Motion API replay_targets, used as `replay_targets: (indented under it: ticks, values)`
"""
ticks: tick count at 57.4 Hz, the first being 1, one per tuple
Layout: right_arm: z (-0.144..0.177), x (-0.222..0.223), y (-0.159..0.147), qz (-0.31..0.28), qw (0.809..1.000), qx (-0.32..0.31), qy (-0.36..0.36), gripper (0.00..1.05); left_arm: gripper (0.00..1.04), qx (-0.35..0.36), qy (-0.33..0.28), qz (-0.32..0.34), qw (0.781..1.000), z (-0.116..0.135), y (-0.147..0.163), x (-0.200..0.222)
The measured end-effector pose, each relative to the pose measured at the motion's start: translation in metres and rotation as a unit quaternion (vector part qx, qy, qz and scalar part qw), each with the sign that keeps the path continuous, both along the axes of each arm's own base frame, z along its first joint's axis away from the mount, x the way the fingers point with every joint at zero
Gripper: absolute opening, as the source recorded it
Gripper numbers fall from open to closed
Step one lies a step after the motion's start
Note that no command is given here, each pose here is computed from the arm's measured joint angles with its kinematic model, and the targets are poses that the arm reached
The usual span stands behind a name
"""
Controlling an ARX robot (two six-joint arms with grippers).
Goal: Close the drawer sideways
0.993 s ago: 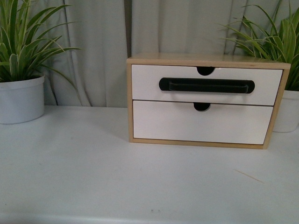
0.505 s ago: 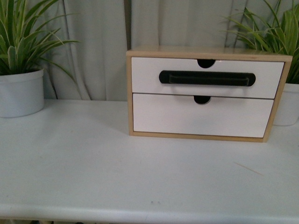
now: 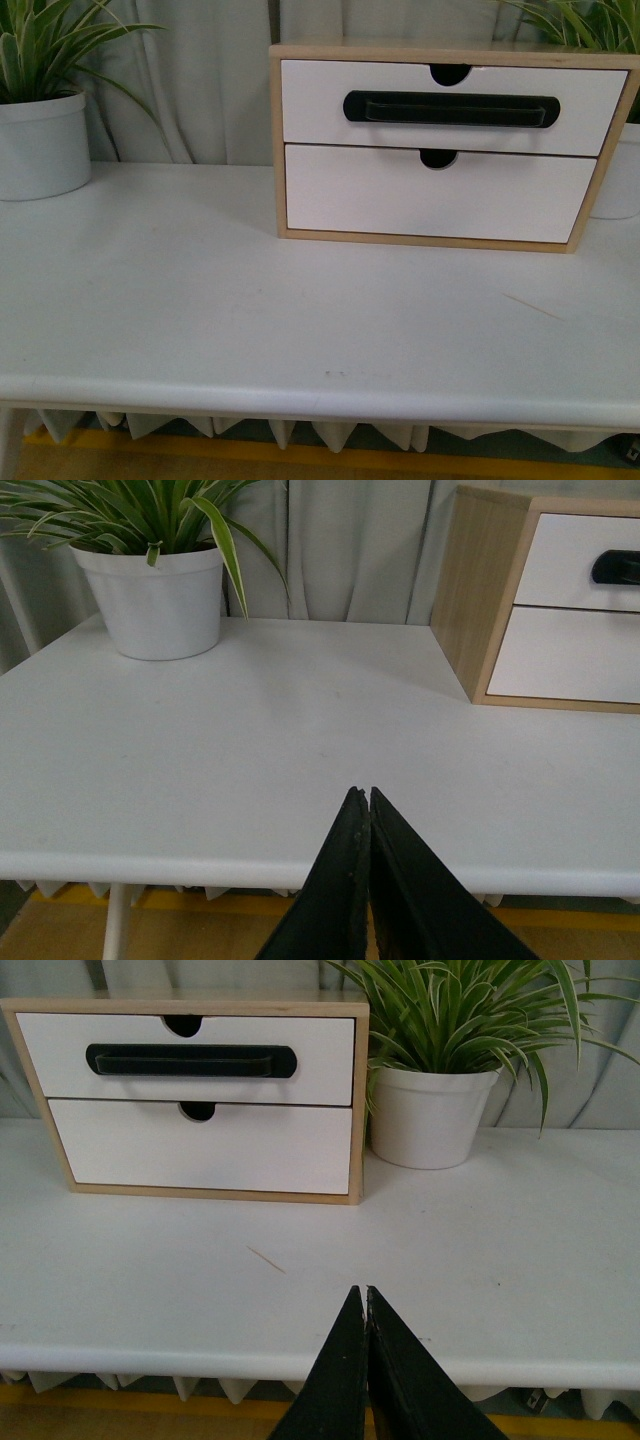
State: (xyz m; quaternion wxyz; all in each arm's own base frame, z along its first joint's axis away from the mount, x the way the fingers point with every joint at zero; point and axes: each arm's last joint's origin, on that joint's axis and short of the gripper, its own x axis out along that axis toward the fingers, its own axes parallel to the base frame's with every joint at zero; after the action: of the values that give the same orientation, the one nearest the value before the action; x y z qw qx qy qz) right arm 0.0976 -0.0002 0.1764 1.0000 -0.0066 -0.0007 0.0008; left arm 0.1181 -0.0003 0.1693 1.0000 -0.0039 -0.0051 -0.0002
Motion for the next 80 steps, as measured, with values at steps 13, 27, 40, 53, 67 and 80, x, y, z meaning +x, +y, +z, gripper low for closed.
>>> replay_targets:
  ticks: [13, 27, 40, 53, 67, 80]
  values:
    - [-0.011, 0.0, 0.0, 0.0, 1.0, 0.0, 0.001, 0.01, 0.04, 0.0, -0.001, 0.0, 1.0, 0.0, 0.0, -0.006]
    - [-0.011, 0.0, 0.0, 0.0, 1.0, 0.0, 0.001, 0.01, 0.04, 0.0, 0.017, -0.001, 1.0, -0.005, 0.0, -0.017]
    - [-0.011, 0.0, 0.0, 0.0, 1.0, 0.0, 0.001, 0.01, 0.04, 0.0, 0.003, -0.001, 1.0, -0.003, 0.0, -0.021]
    - [-0.011, 0.0, 0.0, 0.0, 1.0, 0.0, 0.001, 0.29, 0.32, 0.0, 0.002, -0.001, 1.0, -0.003, 0.0, -0.021]
    - [-0.011, 0.0, 0.0, 0.0, 1.0, 0.0, 0.001, 0.7, 0.75, 0.0, 0.002, -0.001, 1.0, -0.003, 0.0, -0.021]
    - [-0.011, 0.0, 0.0, 0.0, 1.0, 0.001, 0.001, 0.96, 0.99, 0.001, 0.002, -0.001, 1.0, -0.003, 0.0, -0.021]
